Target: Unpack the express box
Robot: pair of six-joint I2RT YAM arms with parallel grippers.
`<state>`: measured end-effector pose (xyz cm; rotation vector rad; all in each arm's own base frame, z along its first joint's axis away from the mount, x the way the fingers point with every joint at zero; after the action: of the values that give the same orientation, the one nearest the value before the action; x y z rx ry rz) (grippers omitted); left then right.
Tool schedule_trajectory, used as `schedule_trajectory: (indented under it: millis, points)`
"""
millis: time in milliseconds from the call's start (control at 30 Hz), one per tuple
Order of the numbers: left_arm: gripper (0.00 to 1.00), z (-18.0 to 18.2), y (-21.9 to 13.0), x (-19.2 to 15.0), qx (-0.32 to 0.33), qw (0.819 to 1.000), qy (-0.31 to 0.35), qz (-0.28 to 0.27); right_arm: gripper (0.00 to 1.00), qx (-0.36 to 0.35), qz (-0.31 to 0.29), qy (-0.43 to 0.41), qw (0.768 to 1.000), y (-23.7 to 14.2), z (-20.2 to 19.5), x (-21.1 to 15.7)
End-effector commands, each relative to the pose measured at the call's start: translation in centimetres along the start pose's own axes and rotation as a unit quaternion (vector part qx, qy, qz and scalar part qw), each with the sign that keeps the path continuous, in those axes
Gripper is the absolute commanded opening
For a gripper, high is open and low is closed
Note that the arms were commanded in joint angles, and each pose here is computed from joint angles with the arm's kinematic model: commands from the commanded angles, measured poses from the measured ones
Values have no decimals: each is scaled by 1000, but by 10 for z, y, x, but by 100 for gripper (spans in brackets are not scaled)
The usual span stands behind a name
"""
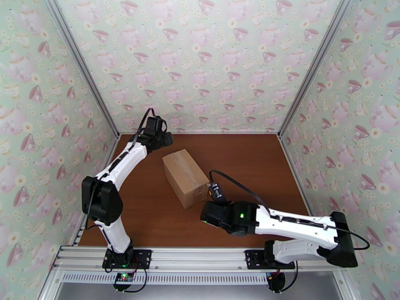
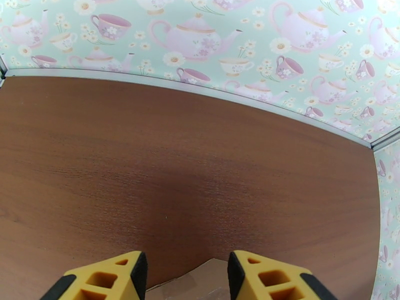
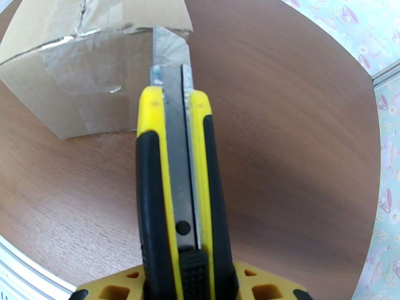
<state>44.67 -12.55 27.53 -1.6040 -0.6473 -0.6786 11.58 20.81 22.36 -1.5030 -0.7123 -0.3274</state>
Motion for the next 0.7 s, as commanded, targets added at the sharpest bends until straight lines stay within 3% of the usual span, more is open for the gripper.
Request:
schedule_trajectory:
  millis: [0, 667]
  points:
    - [49, 1, -7, 0, -8, 1000, -1, -3, 0, 1, -17, 4, 1000, -4, 4, 7]
    - [49, 1, -7, -2, -8, 1000, 0, -2, 0, -6, -7, -5, 1000, 0, 7, 5]
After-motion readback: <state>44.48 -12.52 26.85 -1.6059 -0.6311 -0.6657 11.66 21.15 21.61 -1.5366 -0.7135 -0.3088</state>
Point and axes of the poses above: each hand's point on the last joint's axis, 136 mm out from that joint toward the fingers, its own y axis out along the fingers, its own z axis along the line the jaws close on, x = y × z, the point moved 7 cm from there along -y, back along the fingers, and after that the axes turned 12 degrees about y, right-handed, at the moved point
